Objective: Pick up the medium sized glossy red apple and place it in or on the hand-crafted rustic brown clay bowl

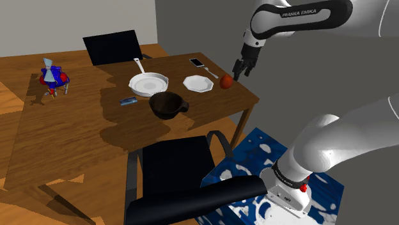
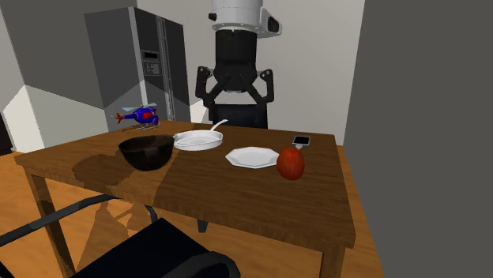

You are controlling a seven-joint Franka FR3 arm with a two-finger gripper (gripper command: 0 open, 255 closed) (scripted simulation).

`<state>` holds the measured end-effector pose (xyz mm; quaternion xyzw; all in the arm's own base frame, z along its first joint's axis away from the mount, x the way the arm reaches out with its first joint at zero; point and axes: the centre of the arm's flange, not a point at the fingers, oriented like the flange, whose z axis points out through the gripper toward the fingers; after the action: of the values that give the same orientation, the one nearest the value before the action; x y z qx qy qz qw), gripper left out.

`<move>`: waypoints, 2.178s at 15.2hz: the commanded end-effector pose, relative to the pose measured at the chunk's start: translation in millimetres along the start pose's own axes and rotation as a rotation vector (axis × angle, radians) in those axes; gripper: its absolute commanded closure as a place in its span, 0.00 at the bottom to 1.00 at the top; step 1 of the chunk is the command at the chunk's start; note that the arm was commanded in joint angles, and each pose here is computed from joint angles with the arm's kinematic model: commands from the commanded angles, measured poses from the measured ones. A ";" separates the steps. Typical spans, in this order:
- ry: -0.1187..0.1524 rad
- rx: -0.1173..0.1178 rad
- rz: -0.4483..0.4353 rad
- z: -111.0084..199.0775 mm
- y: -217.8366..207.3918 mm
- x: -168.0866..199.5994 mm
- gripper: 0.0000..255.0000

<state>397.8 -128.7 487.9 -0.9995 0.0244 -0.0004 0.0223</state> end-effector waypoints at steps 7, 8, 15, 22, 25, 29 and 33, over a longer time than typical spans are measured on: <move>-0.005 0.010 -0.088 38.8 72.3 68.1 0.00; -0.006 0.011 -0.099 43.8 81.2 76.9 0.00; -0.011 0.021 -0.174 79.1 140.5 140.6 0.00; -0.011 0.022 -0.184 115.6 147.5 149.2 0.00; -0.011 0.022 -0.184 123.9 147.3 149.1 0.00; -0.011 0.022 -0.184 123.9 147.3 149.1 0.00; -0.011 0.022 -0.184 123.9 147.3 149.1 1.00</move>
<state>539.8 -277.6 358.3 -0.9971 -0.0679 0.0023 0.0330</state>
